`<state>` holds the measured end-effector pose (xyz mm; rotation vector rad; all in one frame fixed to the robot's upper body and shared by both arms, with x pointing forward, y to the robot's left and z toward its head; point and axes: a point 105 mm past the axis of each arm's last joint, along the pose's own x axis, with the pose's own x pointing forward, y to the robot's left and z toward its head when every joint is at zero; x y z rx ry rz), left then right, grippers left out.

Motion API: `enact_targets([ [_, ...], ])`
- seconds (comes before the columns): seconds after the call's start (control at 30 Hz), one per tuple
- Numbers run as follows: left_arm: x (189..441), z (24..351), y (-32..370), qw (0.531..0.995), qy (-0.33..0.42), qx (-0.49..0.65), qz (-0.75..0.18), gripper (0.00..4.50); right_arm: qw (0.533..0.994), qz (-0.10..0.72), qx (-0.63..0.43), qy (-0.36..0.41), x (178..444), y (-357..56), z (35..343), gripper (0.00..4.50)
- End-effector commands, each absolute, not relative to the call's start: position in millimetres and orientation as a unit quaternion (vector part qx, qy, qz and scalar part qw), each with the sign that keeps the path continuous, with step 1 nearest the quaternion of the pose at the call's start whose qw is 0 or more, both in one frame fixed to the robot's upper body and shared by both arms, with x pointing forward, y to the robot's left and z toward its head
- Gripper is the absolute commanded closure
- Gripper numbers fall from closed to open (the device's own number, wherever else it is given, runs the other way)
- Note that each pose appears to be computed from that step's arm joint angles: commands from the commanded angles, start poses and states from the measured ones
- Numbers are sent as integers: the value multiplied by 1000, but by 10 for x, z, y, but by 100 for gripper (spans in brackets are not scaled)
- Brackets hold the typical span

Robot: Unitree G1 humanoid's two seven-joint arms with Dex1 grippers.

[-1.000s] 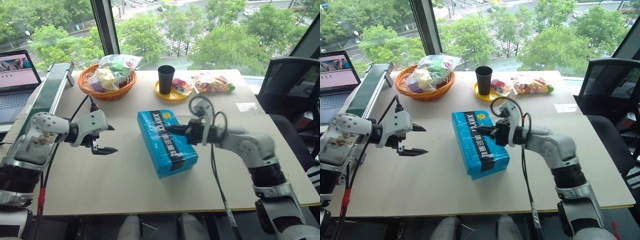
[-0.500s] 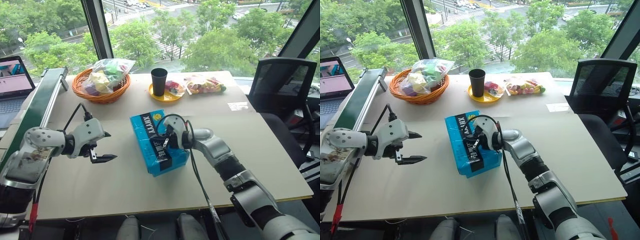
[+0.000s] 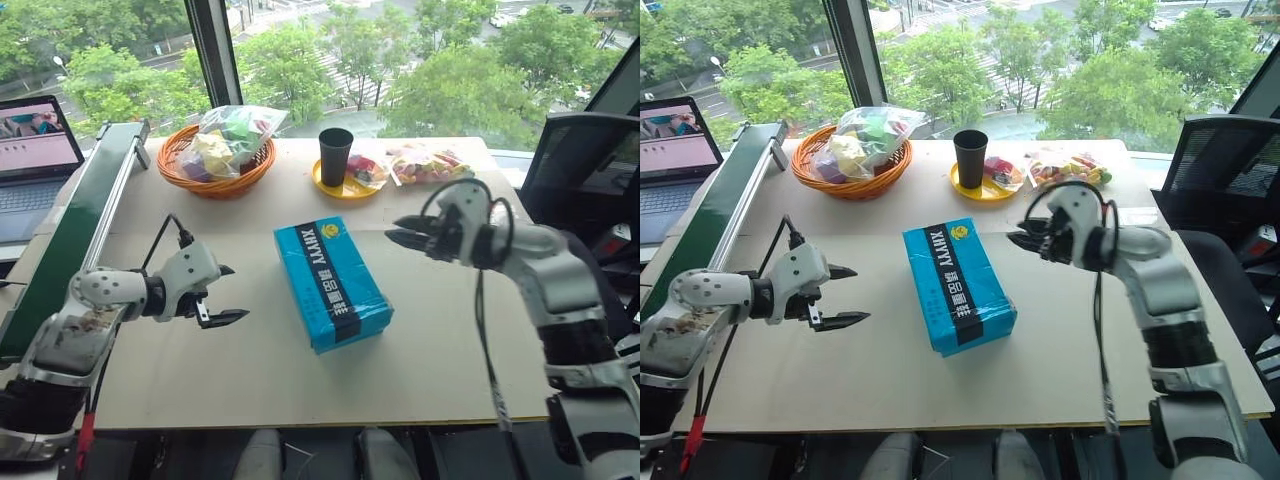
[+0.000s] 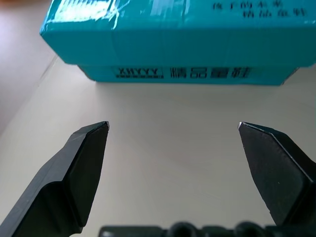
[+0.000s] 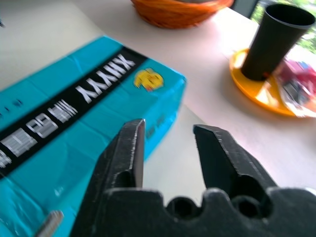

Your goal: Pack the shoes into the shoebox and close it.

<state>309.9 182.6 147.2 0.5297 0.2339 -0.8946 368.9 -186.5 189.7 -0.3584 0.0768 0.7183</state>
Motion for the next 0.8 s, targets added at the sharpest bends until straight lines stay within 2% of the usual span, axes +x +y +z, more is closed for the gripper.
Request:
enact_targets([
  [0.03,3287,1598,1852,936,38,126,-326,0,970,198,-141,6,3675,-2496,1913,103],
  [0.13,3235,1551,1840,957,2,15,-291,0,989,139,-56,1,3504,-2651,1614,4],
  [0.23,3195,1243,1945,968,27,49,-246,0,990,106,-80,40,3365,-2724,1266,4],
  [0.33,3155,1044,1997,974,37,77,-210,0,994,83,-53,51,3283,-2725,1095,4],
  [0.4,3060,823,1992,973,44,103,-201,0,995,71,-37,63,3205,-2665,904,4],
  [0.5,2969,483,2117,982,59,134,-115,0,994,70,-37,70,3102,-2477,666,4],
  [0.57,2918,400,2138,988,56,113,-86,0,995,61,-36,71,3068,-2439,581,4],
  [0.7,2831,341,1872,987,43,117,-106,0,995,43,-34,82,3014,-2401,380,4],
  [0.8,2817,326,1817,988,47,100,-111,0,995,43,-33,82,3016,-2366,339,4],
])
